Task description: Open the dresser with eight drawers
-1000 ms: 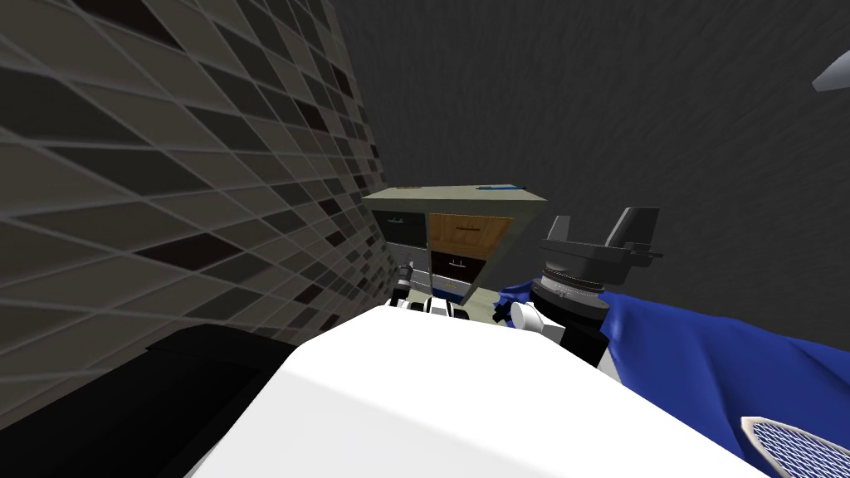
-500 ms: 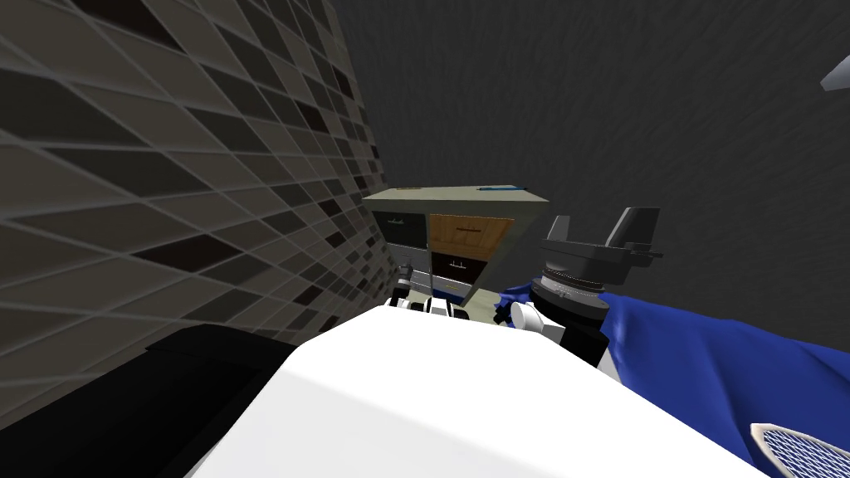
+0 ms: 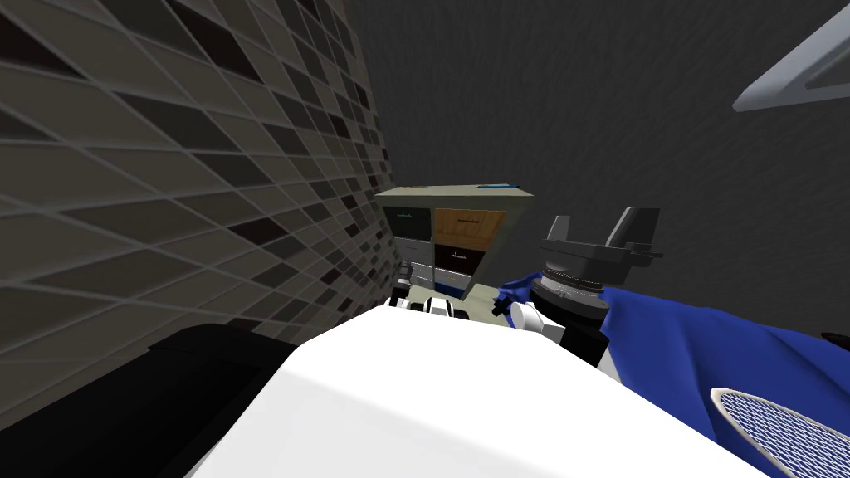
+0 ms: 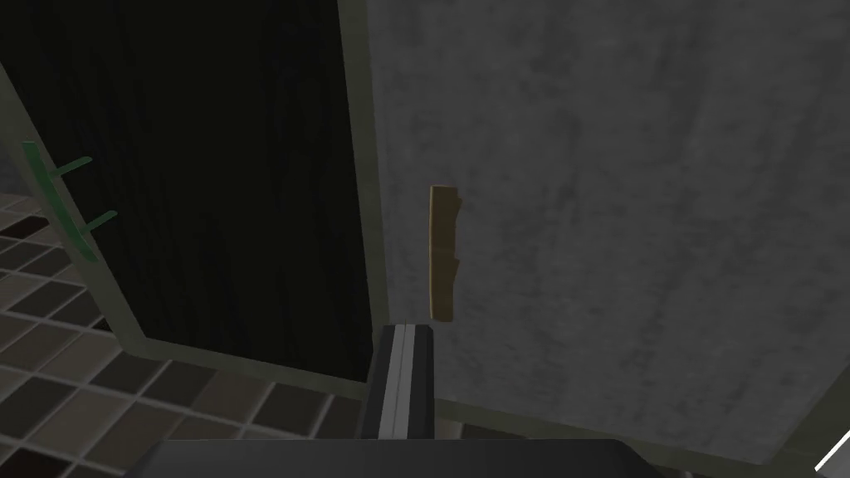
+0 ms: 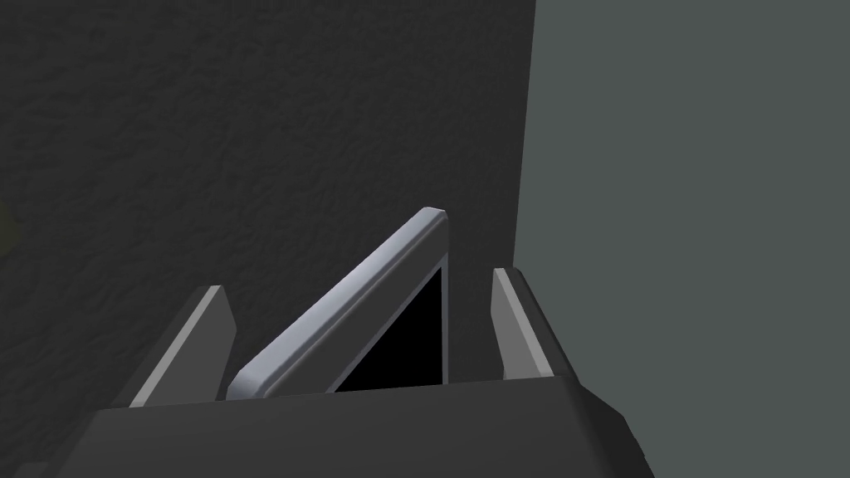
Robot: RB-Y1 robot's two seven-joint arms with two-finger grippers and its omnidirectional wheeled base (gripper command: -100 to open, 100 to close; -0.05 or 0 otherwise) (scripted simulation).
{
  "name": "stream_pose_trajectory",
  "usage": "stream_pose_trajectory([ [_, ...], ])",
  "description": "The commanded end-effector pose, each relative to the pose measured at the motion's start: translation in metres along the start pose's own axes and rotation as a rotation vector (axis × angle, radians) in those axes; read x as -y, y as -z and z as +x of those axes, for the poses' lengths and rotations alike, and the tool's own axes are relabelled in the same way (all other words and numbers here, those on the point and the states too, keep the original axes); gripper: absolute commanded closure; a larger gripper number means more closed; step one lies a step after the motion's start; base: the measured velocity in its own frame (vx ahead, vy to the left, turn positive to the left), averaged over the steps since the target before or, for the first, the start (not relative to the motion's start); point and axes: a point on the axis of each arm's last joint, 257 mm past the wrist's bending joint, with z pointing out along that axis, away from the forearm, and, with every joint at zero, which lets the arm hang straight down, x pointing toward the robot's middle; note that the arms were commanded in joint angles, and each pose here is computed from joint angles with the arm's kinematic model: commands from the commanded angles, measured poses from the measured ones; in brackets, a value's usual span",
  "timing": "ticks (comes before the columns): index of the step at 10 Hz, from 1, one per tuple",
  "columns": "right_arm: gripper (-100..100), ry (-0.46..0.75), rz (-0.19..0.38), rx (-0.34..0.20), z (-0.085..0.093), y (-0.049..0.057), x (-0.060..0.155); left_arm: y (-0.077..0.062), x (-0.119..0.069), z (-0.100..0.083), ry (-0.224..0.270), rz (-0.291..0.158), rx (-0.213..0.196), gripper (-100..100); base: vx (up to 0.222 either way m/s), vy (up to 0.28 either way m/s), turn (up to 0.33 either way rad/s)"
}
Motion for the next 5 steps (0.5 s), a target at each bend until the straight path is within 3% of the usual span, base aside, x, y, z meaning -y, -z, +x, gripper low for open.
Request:
stream_pose_trajectory([
  [1, 0, 0.0, 0.0, 0.0, 0.0, 0.0, 0.0, 0.002, -0.001, -0.012, -0.047, -0.007, -0.025, -100, 0.006, -0.004, 0.002],
  [3, 0, 0.0, 0.0, 0.0, 0.0, 0.0, 0.0, 0.002, -0.001, -0.021, -0.082, -0.012, -0.043, -100, 0.034, -0.009, 0.0],
  [5, 0, 0.0, 0.0, 0.0, 0.0, 0.0, 0.0, -0.006, 0.001, -0.024, -0.088, -0.022, -0.045, -100, 0.134, -0.037, -0.005],
])
